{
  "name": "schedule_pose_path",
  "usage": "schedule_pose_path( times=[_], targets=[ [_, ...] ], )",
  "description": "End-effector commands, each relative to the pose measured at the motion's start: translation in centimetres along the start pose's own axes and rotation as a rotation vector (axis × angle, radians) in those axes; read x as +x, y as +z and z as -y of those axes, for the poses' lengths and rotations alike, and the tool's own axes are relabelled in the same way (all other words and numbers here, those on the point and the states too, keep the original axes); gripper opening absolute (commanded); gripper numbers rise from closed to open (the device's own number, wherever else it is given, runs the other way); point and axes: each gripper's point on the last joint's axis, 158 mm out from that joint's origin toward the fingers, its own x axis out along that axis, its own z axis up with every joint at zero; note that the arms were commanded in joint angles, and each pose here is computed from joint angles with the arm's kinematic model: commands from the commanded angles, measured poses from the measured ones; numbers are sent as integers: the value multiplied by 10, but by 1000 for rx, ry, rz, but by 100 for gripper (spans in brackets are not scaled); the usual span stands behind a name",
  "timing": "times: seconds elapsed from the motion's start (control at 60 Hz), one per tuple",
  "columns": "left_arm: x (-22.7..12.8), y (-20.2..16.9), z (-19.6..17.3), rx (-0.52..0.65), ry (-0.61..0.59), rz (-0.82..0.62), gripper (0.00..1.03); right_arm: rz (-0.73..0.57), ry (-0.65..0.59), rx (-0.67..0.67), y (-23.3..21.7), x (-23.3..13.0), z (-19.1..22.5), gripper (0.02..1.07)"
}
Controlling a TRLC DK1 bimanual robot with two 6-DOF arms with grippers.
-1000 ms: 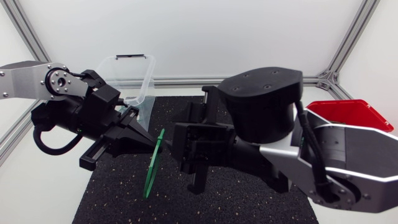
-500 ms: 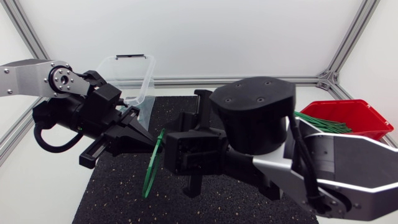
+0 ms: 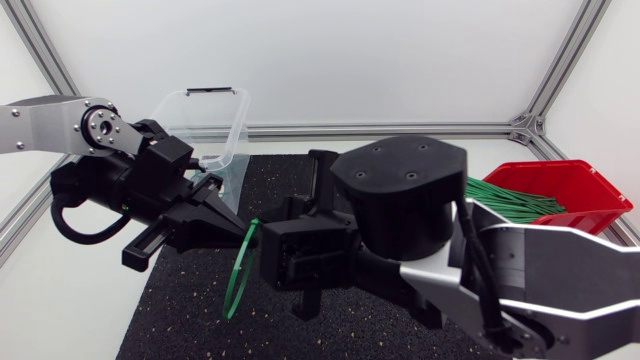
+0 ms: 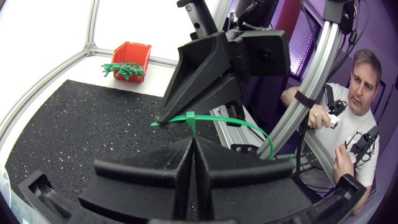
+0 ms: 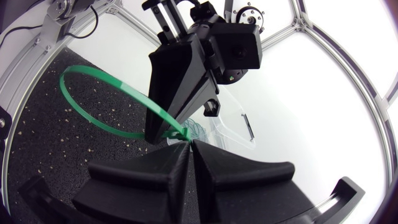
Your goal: Take a green cable tie from the red box, thread the tail through the head to close it, then place it in the transparent bin on the left.
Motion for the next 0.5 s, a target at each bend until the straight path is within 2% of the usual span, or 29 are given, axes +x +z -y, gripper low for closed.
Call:
schedule_pose_path(
  times=[0.0, 0.483],
  targets=[
    [-2, 3, 0, 27, -11, 8, 3, -15, 12, -24, -8, 2, -10, 8],
    [-11, 26, 15, 72, -1, 30, 3, -50, 10, -5, -37, 8, -18, 8]
  ],
)
